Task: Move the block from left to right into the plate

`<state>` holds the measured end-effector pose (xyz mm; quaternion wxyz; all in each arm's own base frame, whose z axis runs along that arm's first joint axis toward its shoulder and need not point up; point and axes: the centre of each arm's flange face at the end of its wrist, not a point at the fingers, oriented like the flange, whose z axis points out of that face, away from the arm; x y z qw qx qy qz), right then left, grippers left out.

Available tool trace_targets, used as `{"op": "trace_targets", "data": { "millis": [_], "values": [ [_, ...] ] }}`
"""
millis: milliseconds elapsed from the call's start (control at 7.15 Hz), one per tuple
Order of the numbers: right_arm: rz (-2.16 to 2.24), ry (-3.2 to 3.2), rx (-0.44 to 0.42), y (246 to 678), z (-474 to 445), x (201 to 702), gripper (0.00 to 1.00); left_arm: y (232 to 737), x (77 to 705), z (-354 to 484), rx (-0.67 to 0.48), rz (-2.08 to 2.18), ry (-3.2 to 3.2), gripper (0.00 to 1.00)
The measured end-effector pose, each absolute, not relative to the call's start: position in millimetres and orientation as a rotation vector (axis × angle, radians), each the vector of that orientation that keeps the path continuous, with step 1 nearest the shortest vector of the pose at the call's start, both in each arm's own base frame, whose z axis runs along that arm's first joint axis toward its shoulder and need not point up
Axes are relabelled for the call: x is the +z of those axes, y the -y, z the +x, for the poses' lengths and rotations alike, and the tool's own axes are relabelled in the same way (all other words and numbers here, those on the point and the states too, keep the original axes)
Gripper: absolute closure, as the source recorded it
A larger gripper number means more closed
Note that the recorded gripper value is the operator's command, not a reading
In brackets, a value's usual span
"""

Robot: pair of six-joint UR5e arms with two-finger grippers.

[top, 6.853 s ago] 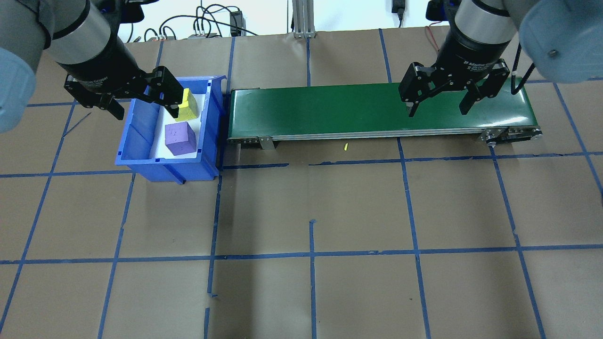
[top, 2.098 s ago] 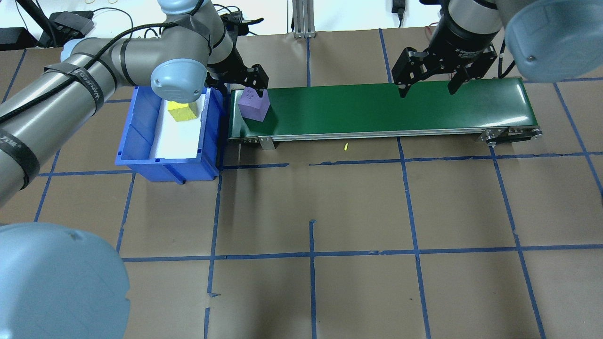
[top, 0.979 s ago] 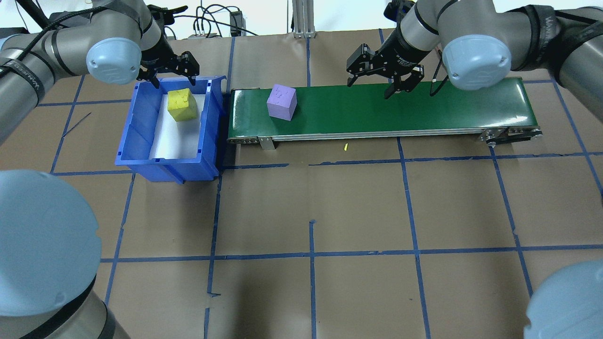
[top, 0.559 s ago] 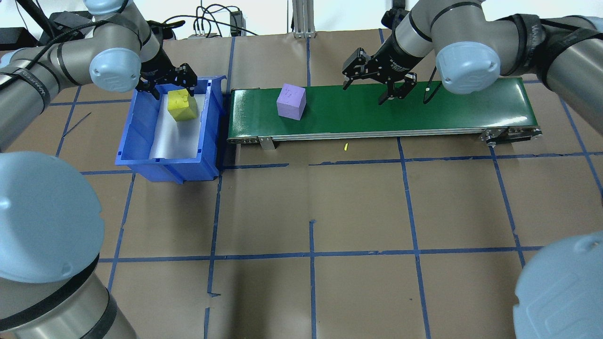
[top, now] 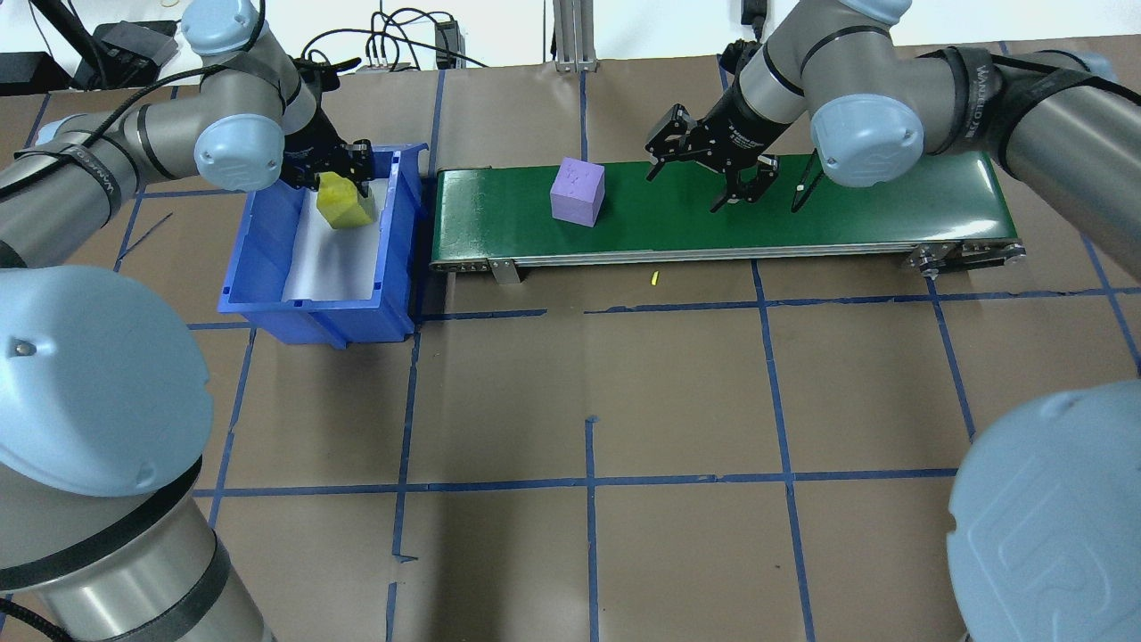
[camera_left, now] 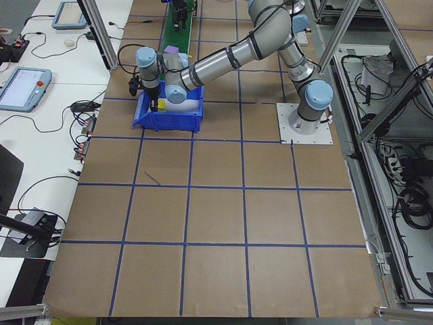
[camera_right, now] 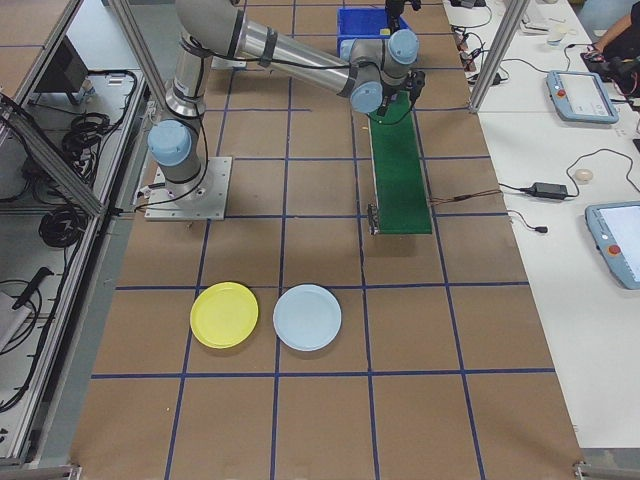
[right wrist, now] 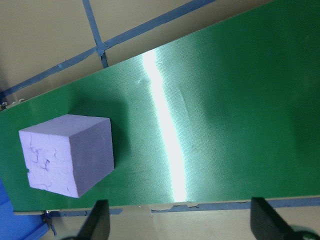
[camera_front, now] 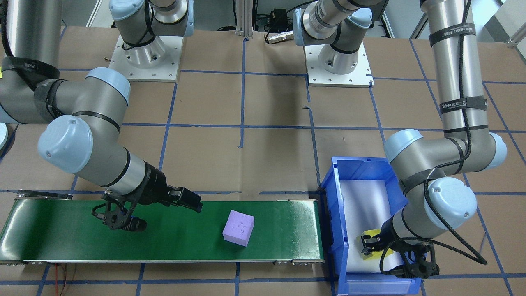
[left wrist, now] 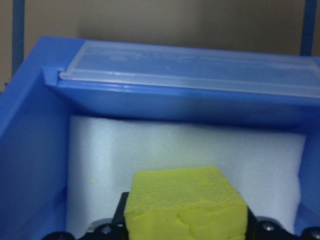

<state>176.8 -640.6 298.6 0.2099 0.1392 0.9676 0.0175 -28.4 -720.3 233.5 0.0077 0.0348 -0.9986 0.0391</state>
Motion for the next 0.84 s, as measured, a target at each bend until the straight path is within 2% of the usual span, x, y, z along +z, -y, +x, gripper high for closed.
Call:
{"op": "trace_targets", "data": {
  "millis": [559,839],
  "values": [
    [0.388,-2.673,0.015,648.4,178.1,294.9,0.00,675.4,342.9,-42.3,0.078,0.096,3.122,0.61],
    [0.409,-2.651,0.009,653.1,179.9,287.5,0.00,647.6,384.4,-76.2,0.059,0.041,3.129,0.61]
  ]
}}
